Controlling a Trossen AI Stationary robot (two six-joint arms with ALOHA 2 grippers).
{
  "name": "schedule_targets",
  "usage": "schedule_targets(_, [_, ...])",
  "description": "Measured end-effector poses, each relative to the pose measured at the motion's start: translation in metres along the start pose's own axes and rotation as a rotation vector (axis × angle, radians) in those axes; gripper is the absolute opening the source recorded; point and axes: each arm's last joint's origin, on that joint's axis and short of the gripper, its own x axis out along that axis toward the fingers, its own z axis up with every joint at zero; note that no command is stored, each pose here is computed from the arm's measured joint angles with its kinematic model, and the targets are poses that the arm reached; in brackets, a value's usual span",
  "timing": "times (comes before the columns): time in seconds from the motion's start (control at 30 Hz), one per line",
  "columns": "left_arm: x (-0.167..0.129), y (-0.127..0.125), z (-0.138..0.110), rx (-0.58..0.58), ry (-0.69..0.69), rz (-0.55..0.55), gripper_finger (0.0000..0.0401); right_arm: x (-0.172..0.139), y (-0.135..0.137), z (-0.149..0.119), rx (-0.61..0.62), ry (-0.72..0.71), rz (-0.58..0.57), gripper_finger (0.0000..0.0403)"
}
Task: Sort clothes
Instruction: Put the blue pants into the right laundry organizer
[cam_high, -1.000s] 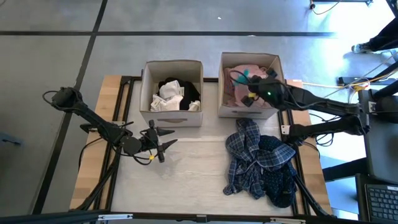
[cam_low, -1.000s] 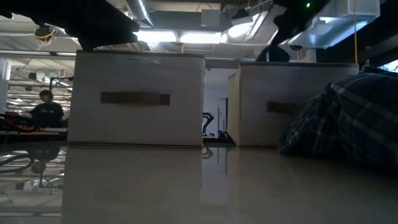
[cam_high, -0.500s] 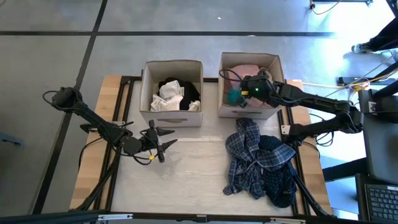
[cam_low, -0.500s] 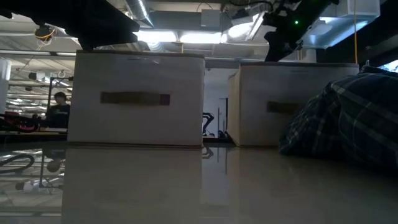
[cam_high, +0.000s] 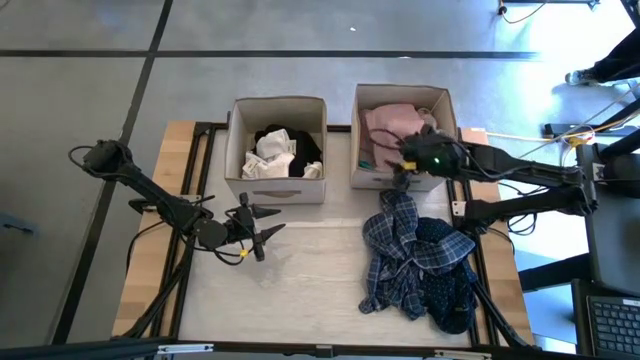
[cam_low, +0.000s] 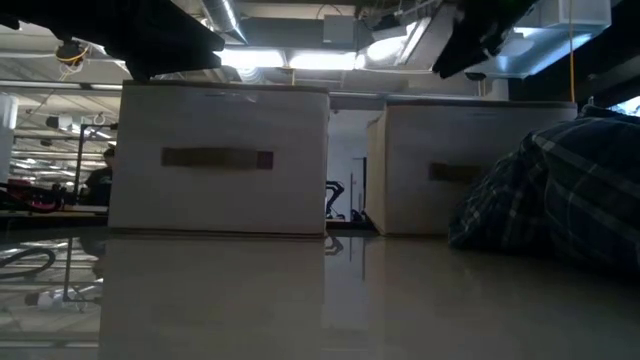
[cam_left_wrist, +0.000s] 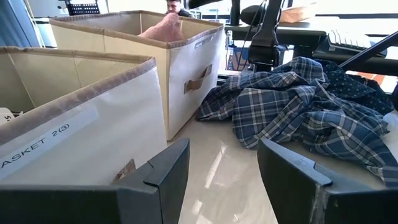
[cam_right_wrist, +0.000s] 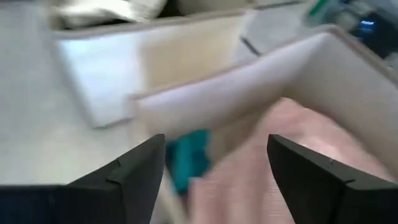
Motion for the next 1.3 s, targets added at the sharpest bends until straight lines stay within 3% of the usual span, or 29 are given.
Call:
schedule_targets(0.47, [0.0,0.0,0.0,-0.003,-0.002,0.0,0.018,-0.05,0.072,-0.023,-0.03,0.088,0.476,0.0276])
schedule_targets(0.77, [0.0,0.0,0.001,-0.01,-0.005,-0.001,0.018,-0.07,0.117,-0.044,-0.029,0.208,0.607,0.0276])
schedule_targets(1.0, [0.0,0.0,0.001,-0.014,-0.005,-0.001,0.018,-0.073,0.158,-0.07,-0.071,0.393,0.627,0.0275])
schedule_targets(1.3, [0.0,0.0,0.001,-0.015,-0.006,-0.001,0.018,-0.055,0.182,-0.105,-0.277,0.578,0.404,0.0275])
